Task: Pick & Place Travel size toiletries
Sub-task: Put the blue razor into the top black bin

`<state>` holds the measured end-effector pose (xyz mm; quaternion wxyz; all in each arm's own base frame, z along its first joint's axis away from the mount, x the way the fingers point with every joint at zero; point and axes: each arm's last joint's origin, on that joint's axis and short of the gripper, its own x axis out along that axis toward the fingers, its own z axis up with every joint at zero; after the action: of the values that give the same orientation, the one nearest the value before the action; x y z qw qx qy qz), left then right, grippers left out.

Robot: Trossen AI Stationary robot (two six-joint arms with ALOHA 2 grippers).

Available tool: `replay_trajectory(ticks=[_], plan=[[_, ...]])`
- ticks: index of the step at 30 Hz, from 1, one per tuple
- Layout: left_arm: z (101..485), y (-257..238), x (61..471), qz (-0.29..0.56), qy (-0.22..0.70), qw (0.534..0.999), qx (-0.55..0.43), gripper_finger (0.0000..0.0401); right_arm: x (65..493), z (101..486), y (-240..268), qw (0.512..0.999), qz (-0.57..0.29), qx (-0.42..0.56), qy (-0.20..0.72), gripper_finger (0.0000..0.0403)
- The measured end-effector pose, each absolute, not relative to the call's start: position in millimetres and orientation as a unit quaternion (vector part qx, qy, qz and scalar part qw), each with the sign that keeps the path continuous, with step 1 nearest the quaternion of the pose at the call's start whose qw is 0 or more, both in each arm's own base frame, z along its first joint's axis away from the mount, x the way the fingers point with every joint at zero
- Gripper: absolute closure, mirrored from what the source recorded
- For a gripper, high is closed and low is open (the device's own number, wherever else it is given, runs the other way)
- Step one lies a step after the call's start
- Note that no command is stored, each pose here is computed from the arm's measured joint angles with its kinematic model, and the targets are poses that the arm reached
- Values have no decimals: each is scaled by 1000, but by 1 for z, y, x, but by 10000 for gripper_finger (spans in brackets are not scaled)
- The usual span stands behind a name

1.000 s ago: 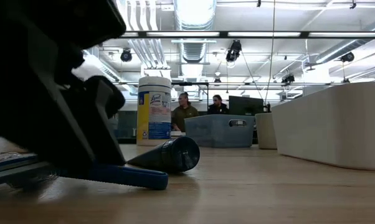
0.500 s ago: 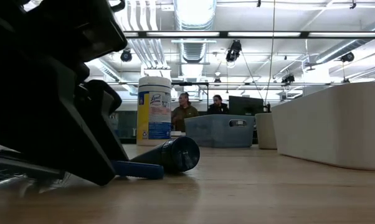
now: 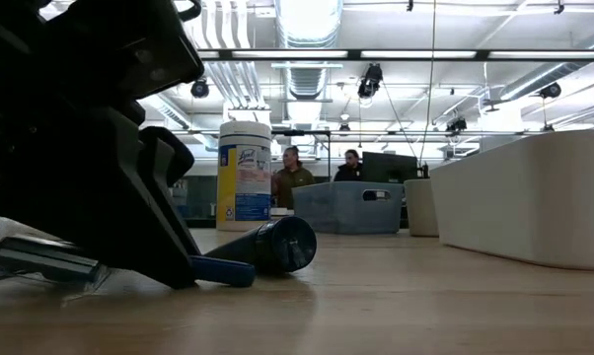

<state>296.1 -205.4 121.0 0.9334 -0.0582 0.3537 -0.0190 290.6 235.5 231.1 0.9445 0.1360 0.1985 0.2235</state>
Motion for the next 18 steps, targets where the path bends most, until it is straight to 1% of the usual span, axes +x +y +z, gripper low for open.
replay_trajectory(ticks=[3,5,9,15,18], plan=[[123,-206,297,-23,353,934,-55,367,291,231,235,945,223,136,199,297],[126,-207,298,-29,350,935,-55,356,291,231,235,945,223,136,199,293],[144,-208,299,-46,329,942,-39,344,291,231,235,946,226,124,196,284],[179,-201,295,-69,285,956,-3,361,292,231,234,952,234,73,183,271],[195,-196,292,-73,271,960,8,363,294,231,231,955,233,53,178,266]])
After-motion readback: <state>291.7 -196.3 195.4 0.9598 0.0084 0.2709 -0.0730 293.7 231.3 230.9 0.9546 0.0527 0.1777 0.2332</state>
